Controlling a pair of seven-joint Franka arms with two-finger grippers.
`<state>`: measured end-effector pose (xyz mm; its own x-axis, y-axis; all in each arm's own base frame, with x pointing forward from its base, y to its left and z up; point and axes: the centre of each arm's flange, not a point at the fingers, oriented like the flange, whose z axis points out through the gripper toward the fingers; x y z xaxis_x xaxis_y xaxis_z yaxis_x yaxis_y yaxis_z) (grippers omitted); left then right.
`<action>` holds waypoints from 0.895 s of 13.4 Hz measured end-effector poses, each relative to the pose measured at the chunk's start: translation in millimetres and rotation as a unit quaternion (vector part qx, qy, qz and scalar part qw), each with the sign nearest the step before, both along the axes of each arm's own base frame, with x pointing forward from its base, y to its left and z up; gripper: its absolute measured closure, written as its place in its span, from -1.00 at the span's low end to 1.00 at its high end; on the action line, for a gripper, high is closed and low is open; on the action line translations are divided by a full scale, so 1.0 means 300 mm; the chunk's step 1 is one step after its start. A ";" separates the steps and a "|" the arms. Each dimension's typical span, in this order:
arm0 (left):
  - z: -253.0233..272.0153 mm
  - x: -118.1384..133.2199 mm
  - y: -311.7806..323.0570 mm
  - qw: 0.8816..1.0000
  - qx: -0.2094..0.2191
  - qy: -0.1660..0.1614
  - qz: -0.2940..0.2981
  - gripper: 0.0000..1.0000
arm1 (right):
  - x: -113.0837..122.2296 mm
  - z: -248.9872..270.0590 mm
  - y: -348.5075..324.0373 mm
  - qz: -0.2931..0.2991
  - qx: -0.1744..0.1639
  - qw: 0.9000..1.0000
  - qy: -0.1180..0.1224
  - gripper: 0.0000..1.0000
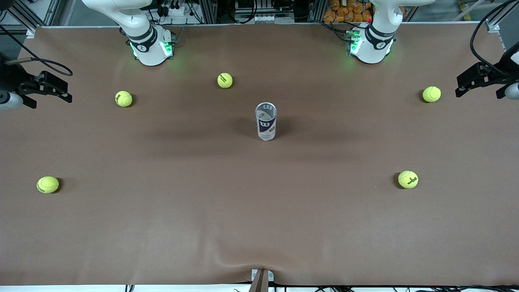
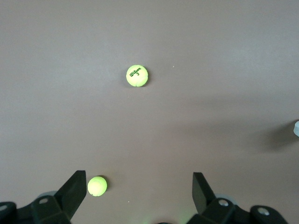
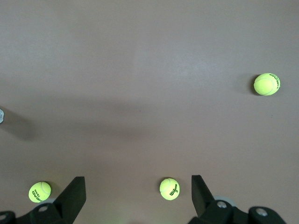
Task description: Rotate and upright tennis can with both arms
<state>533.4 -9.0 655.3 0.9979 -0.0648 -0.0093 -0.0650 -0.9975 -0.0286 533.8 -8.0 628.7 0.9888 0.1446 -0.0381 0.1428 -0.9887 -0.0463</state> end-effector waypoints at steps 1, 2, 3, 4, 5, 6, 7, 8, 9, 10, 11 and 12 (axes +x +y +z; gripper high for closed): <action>-0.008 0.002 0.012 1.000 -0.006 0.003 0.003 -1.00 | 0.000 0.000 0.000 0.000 0.000 1.000 0.000 -1.00; -0.022 0.006 0.020 1.000 -0.009 0.007 0.004 -1.00 | 0.000 0.000 -0.001 0.000 0.000 1.000 0.000 -1.00; -0.038 0.012 0.021 1.000 -0.010 0.012 0.005 -1.00 | 0.000 0.000 -0.001 0.000 0.000 1.000 0.000 -1.00; -0.051 0.018 0.017 1.000 -0.011 0.015 0.004 -1.00 | 0.000 0.000 -0.001 0.000 0.000 1.000 0.000 -1.00; -0.060 0.023 0.014 1.000 -0.011 0.018 0.003 -1.00 | 0.000 0.000 -0.004 -0.001 0.000 1.000 0.000 -1.00; -0.064 0.026 0.012 1.000 -0.011 0.019 0.003 -1.00 | 0.000 -0.001 -0.010 -0.003 0.000 1.000 0.000 -1.00; -0.066 0.027 0.011 1.000 -0.011 0.019 0.003 -1.00 | 0.000 -0.001 -0.018 -0.005 0.000 1.000 0.000 -1.00; -0.067 0.027 0.011 1.000 -0.011 0.020 0.003 -1.00 | 0.000 -0.001 -0.023 -0.007 0.000 1.000 0.000 -1.00; -0.068 0.027 0.011 1.000 -0.011 0.020 0.003 -1.00 | 0.000 -0.001 -0.026 -0.007 0.000 1.000 0.000 -1.00; -0.069 0.027 0.012 1.000 -0.011 0.020 0.003 -1.00 | 0.000 -0.001 -0.026 -0.007 0.000 1.000 0.000 -1.00; -0.070 0.027 0.012 1.000 -0.011 0.021 0.005 -1.00 | 0.000 -0.001 -0.026 -0.007 0.000 1.000 0.000 -1.00; -0.070 0.027 0.014 1.000 -0.011 0.021 0.007 -1.00 | 0.000 -0.001 -0.026 -0.007 0.000 1.000 0.000 -1.00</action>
<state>541.4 -5.0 634.3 0.9975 -0.0507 -0.0493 -0.0511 -0.9987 -0.0050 533.8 -15.6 628.3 0.9907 0.1305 -0.0390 0.1286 -0.9906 -0.0466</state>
